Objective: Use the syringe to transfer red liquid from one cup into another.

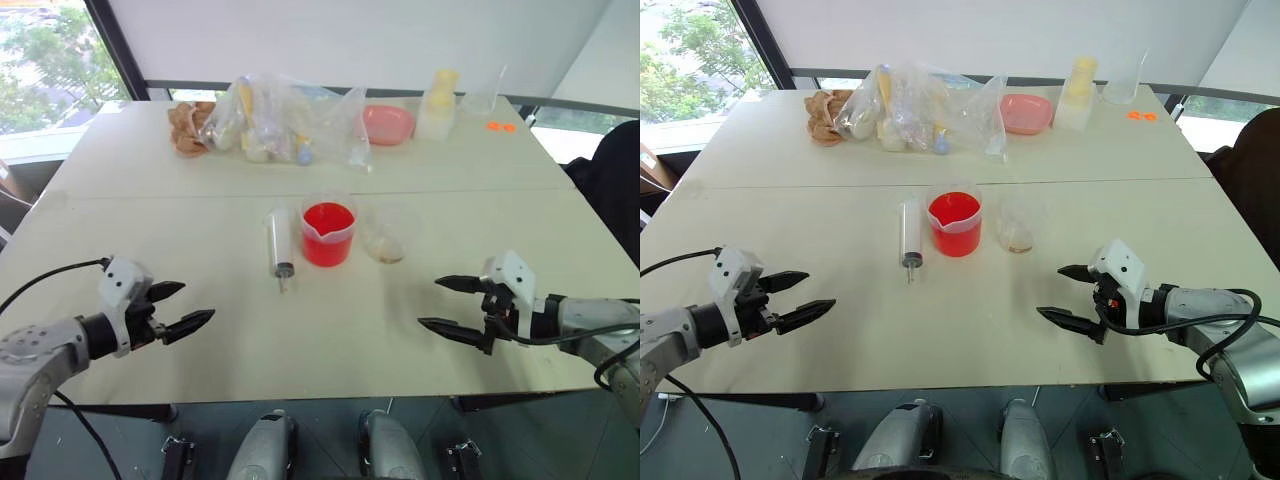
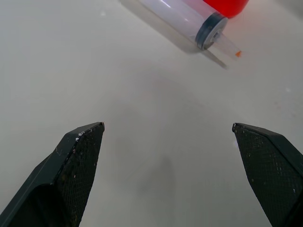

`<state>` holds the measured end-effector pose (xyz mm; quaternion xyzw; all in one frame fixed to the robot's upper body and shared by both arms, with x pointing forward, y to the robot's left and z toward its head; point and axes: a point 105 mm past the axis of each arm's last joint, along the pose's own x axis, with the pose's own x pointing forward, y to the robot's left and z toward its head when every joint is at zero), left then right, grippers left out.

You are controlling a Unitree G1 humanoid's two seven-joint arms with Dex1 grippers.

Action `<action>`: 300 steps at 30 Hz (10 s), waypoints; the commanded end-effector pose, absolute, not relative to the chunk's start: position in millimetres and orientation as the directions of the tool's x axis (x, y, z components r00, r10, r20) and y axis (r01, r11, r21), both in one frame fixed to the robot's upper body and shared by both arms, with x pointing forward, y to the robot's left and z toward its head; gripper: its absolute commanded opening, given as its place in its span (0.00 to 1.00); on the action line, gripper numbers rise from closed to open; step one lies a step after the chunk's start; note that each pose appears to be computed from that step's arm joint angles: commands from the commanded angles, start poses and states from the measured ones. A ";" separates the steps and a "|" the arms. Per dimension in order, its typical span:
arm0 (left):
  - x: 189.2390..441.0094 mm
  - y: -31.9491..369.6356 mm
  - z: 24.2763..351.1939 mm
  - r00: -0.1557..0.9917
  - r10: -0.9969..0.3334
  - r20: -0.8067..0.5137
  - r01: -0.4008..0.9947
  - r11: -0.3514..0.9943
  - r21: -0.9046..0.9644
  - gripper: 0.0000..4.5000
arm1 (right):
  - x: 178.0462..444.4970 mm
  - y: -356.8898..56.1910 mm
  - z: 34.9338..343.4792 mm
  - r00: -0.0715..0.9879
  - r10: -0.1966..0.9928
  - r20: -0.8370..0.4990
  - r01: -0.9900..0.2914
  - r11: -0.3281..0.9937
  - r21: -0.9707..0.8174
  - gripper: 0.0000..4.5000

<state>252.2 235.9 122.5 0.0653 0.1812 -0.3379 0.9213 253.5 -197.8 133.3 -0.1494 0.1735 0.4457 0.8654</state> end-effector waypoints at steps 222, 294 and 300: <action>398.4 59.8 285.8 0.323 -0.900 0.293 0.905 0.384 0.183 0.35 | 307.9 -156.9 338.7 0.655 0.695 0.297 -0.492 0.690 -0.530 0.98; 381.6 -57.3 272.6 0.077 -0.967 0.241 0.968 0.130 0.213 0.35 | 328.4 -195.6 356.7 0.763 0.537 0.360 -0.204 0.729 -0.654 0.98; 380.1 -59.8 263.2 0.071 -0.976 0.204 0.966 0.118 0.229 0.35 | 332.2 -179.7 348.2 0.730 0.594 0.337 -0.277 0.709 -0.649 0.98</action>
